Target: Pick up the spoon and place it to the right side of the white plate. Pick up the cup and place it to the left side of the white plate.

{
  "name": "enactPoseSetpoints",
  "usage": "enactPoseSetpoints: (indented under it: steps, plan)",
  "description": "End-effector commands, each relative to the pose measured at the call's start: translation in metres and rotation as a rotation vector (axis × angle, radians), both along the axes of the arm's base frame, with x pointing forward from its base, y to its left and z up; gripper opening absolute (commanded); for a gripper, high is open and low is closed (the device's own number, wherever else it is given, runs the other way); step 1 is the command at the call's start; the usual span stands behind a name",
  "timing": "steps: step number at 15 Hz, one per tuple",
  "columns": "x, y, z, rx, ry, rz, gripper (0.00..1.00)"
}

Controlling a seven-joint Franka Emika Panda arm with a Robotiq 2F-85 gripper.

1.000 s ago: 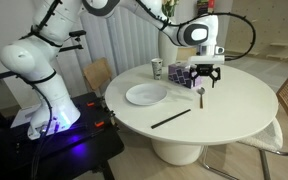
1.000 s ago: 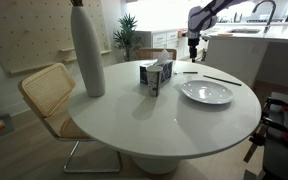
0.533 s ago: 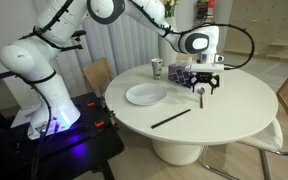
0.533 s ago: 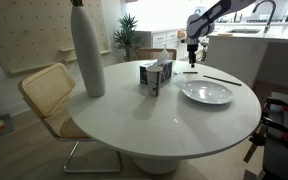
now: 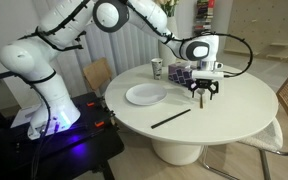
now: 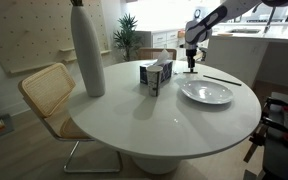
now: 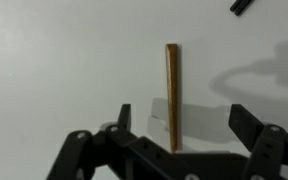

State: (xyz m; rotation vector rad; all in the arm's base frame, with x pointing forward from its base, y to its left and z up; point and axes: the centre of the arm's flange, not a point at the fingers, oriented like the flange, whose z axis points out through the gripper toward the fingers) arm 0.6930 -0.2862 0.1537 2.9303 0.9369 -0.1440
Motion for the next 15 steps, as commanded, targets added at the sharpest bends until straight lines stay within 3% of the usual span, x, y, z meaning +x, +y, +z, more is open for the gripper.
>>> enactPoseSetpoints:
  steps: [1,13,14,15]
  plan:
    - [0.015,-0.010,-0.006,0.020,-0.008,0.020,1.00]
    - [0.019,-0.009,-0.029,0.007,0.004,0.038,1.00]
    - [0.019,-0.008,-0.032,0.007,0.007,0.039,0.95]
    - [0.020,-0.007,-0.032,0.005,0.007,0.039,0.74]
